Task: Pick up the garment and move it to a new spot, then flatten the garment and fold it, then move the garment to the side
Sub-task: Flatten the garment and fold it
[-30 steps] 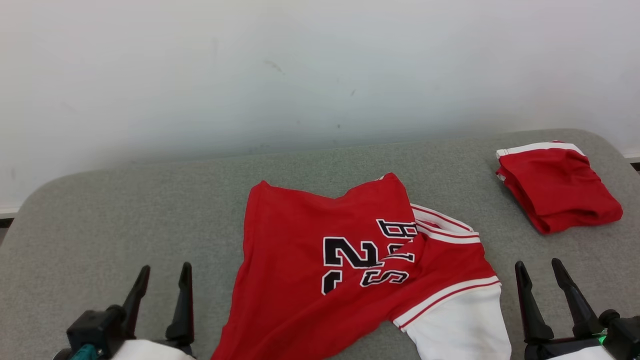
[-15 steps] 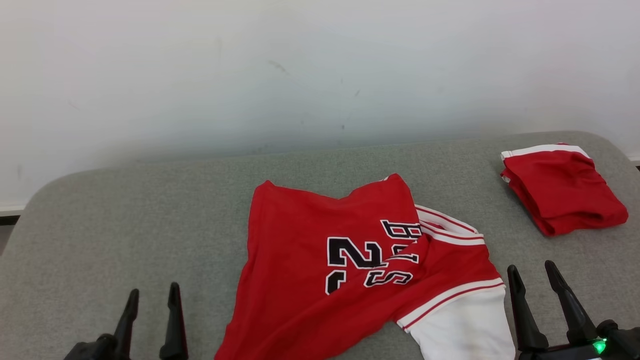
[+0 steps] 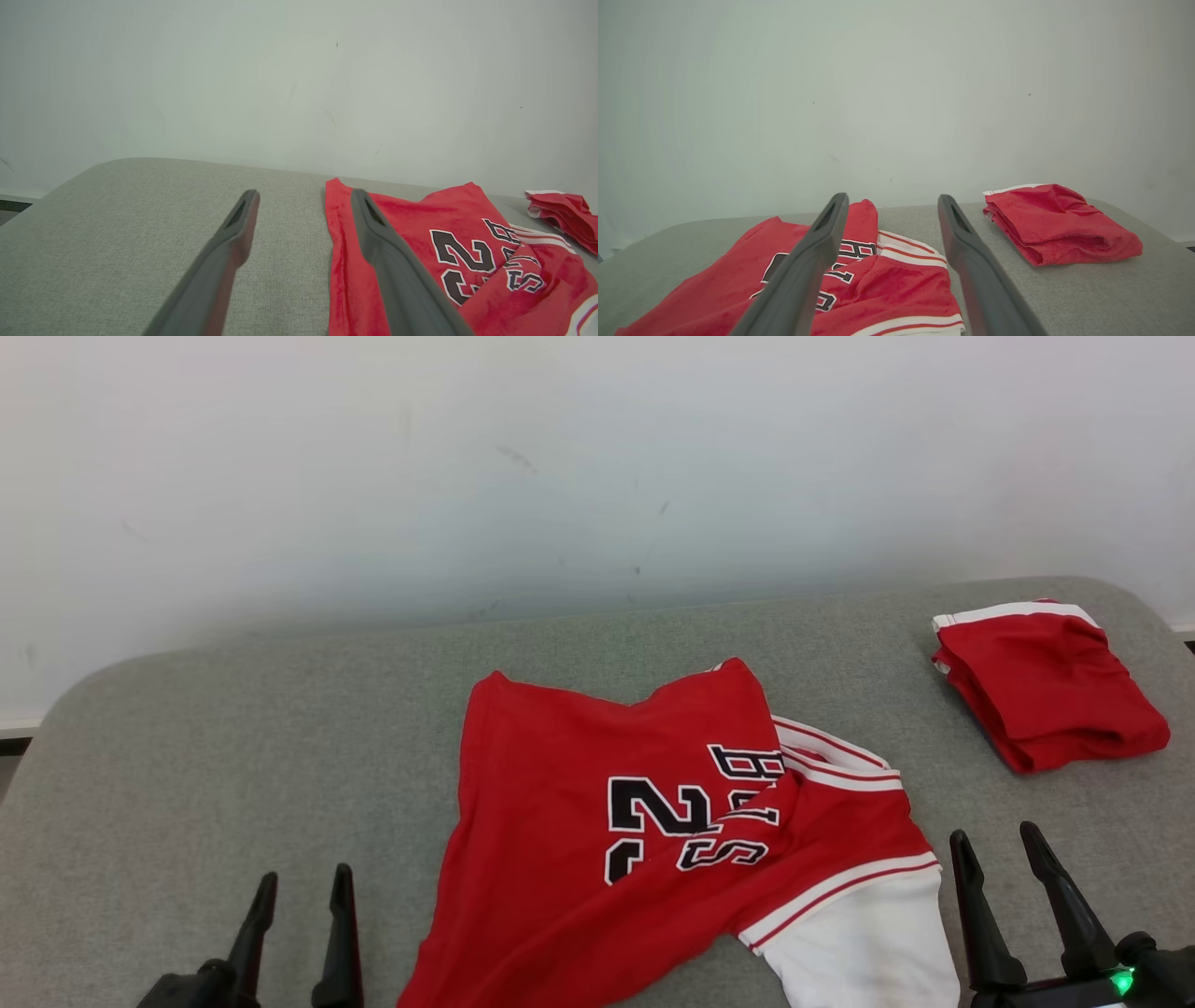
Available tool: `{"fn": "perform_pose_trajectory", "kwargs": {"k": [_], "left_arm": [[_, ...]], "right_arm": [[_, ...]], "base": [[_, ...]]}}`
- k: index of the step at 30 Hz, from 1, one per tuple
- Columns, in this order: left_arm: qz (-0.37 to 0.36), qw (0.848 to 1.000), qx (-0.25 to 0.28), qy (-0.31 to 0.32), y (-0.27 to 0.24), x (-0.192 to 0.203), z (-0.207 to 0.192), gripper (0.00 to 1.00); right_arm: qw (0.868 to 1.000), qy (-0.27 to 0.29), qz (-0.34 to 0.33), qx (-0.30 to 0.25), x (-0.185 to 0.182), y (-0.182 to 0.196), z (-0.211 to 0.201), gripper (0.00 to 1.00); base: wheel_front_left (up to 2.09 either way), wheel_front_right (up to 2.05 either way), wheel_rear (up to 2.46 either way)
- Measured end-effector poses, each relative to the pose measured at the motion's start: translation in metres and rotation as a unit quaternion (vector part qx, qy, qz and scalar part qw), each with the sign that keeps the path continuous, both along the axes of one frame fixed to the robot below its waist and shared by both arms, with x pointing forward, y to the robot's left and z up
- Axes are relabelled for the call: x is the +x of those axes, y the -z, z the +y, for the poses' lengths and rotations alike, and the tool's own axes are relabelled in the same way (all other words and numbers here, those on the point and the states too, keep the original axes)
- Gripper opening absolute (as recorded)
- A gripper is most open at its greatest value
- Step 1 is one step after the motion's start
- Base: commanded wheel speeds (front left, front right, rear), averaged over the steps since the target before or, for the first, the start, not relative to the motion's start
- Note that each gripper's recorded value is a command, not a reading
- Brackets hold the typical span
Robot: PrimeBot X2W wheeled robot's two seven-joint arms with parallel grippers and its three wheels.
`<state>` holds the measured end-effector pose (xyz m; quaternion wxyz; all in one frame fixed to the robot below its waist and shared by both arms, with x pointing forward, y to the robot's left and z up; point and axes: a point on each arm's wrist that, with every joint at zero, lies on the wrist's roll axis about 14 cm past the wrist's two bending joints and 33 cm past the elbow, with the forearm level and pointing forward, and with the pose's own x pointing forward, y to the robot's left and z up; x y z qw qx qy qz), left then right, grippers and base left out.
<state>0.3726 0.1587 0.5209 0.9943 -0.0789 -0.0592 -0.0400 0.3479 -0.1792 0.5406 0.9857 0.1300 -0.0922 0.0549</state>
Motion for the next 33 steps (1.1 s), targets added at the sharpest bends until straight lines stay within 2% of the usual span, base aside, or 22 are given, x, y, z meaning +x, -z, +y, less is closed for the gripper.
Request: {"fn": "perform_pose_trajectory", "kwargs": {"k": [9, 13, 16, 21, 25, 33], "left_arm": [[0.002, 1.000, 0.005, 0.015, 0.003, -0.001, -0.006, 1.00], [0.024, 0.999, 0.014, 0.034, 0.016, -0.005, -0.011, 1.00], [0.078, 0.995, 0.020, 0.055, 0.039, -0.012, -0.019, 1.00], [0.144, 0.986, 0.021, 0.080, 0.058, -0.019, -0.027, 1.00], [0.209, 0.973, 0.022, 0.093, 0.078, -0.028, -0.029, 1.00], [0.288, 0.951, 0.021, 0.109, 0.103, -0.037, -0.032, 1.00]], "right_arm": [[1.000, 0.011, 0.005, -0.016, 0.000, 0.002, -0.014, 1.00], [0.999, 0.010, 0.046, -0.023, -0.008, 0.027, -0.024, 1.00], [0.994, 0.002, 0.102, -0.026, -0.013, 0.056, -0.027, 1.00], [0.980, -0.018, 0.196, -0.011, -0.021, 0.098, -0.021, 1.00], [0.963, -0.033, 0.268, 0.001, -0.027, 0.130, -0.012, 1.00], [0.938, -0.048, 0.344, 0.018, -0.020, 0.164, 0.004, 1.00]], "base": [[0.00, 0.00, 0.00], [0.00, 0.00, 0.00], [0.00, 0.00, 0.00], [0.00, 0.00, 0.00], [0.00, 0.00, 0.00], [0.00, 0.00, 0.00]]}}
